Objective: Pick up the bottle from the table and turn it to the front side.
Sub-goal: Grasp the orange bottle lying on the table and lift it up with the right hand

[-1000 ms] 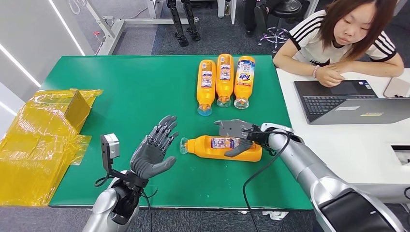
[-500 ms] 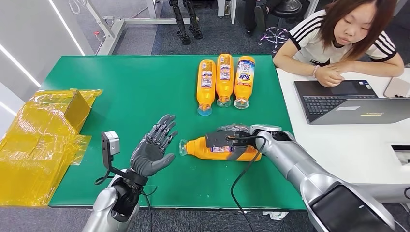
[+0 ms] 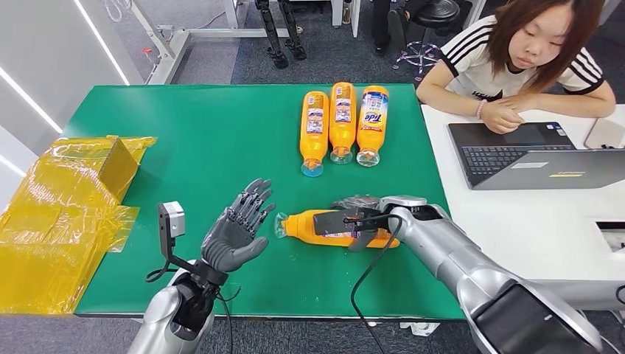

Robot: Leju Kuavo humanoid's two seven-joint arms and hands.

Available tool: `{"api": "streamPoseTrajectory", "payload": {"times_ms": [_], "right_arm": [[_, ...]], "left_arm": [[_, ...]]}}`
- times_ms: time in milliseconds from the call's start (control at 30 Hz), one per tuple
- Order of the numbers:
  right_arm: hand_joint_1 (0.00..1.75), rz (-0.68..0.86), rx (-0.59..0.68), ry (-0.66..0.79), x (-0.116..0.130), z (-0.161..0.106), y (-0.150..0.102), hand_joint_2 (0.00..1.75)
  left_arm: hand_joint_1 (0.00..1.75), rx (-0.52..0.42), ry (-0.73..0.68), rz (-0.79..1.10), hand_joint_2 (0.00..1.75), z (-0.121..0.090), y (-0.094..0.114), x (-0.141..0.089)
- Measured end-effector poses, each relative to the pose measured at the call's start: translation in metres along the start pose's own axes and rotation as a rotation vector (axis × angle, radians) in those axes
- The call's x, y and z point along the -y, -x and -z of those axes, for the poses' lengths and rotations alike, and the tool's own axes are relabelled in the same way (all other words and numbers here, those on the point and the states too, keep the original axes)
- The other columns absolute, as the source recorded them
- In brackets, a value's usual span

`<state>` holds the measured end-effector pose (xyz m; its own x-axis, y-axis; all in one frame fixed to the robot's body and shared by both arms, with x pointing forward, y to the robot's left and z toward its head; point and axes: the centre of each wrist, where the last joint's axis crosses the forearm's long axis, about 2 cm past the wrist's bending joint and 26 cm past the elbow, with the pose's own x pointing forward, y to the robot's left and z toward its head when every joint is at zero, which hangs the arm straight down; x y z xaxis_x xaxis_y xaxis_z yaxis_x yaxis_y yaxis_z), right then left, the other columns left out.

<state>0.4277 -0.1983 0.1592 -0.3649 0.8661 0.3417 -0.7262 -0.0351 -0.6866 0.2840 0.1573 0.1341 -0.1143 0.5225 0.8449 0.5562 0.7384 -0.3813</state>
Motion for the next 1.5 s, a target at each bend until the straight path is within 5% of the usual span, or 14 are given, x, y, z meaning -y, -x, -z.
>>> {"api": "streamPoseTrajectory", "payload": {"times_ms": [167, 500, 533, 667, 1267, 1500], "right_arm": [[0.0, -0.015, -0.022, 0.009, -0.002, -0.003, 0.008, 1.75], [0.0, -0.054, -0.067, 0.052, -0.007, -0.012, 0.02, 1.75], [0.13, -0.057, -0.07, 0.054, -0.007, -0.012, 0.02, 1.75], [1.68, -0.087, -0.084, 0.084, -0.003, -0.015, 0.019, 1.75], [1.75, -0.115, -0.032, 0.138, -0.005, -0.019, 0.015, 1.75], [1.75, 0.037, 0.177, 0.22, -0.028, -0.016, 0.016, 1.75]], "left_arm": [[0.0, -0.01, -0.005, -0.006, 1.75, -0.005, 0.003, 0.001], [0.0, -0.032, -0.019, -0.021, 1.75, -0.017, 0.01, 0.002], [0.0, -0.033, -0.02, -0.021, 1.75, -0.018, 0.01, 0.002], [0.0, -0.039, -0.025, -0.023, 1.75, -0.021, 0.012, 0.002], [0.0, -0.037, -0.027, -0.018, 1.75, -0.024, 0.013, 0.002], [0.0, -0.009, -0.026, -0.003, 1.75, -0.025, 0.013, 0.0]]}}
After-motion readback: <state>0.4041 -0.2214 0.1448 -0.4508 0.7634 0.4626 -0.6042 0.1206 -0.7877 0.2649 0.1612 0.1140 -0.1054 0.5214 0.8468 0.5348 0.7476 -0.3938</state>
